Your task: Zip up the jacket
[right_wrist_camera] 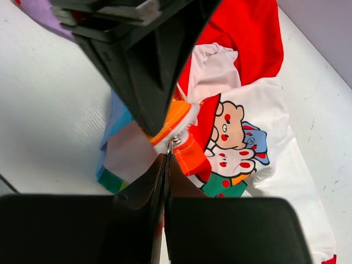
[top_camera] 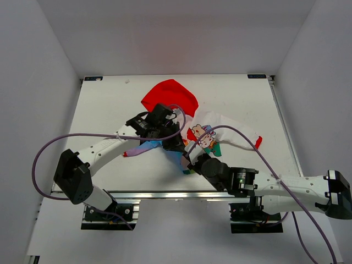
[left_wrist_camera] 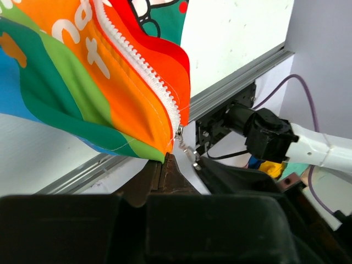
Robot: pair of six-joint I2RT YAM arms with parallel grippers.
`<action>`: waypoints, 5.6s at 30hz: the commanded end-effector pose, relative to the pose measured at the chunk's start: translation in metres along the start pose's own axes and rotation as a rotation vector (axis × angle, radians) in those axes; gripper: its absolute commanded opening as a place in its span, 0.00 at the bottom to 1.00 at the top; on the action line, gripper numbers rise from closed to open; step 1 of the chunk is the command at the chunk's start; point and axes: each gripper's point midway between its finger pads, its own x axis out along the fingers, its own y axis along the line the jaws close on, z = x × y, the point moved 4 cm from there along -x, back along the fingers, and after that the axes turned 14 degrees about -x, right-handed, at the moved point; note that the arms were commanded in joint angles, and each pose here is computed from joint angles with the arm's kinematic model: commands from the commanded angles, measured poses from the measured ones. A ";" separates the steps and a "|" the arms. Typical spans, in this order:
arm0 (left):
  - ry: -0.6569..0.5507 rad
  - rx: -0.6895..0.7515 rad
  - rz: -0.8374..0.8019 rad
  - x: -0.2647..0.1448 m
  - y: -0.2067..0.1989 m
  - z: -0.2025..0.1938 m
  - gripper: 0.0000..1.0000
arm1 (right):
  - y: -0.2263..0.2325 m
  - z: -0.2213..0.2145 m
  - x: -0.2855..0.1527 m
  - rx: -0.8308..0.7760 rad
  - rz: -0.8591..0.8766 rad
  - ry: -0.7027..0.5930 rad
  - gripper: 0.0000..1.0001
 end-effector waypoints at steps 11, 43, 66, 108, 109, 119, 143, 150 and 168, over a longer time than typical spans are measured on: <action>-0.004 0.082 -0.019 -0.018 0.014 -0.015 0.00 | -0.026 0.015 0.022 0.032 -0.038 0.003 0.00; 0.026 0.162 -0.074 -0.022 0.006 -0.018 0.00 | 0.016 -0.012 0.034 0.140 0.182 0.044 0.14; 0.032 0.133 0.061 -0.018 0.040 -0.023 0.00 | -0.007 -0.012 0.030 0.146 0.077 0.124 0.00; -0.450 0.975 -0.206 -0.113 -0.026 0.001 0.98 | -0.051 0.021 0.038 0.340 0.451 0.141 0.00; -0.473 1.032 -0.221 -0.116 -0.030 0.003 0.98 | -0.051 0.022 0.037 0.350 0.473 0.139 0.00; -0.402 1.322 -0.191 -0.090 -0.040 0.015 0.98 | -0.079 0.034 0.037 0.426 0.601 0.053 0.00; -0.310 1.363 0.133 -0.021 -0.016 0.036 0.75 | -0.083 0.038 0.049 0.489 0.689 0.060 0.00; -0.304 1.369 0.138 -0.017 -0.018 0.037 0.56 | -0.083 0.034 0.050 0.502 0.695 0.071 0.00; -0.301 1.370 0.120 -0.015 -0.014 0.031 0.31 | -0.093 0.036 0.048 0.565 0.698 0.031 0.00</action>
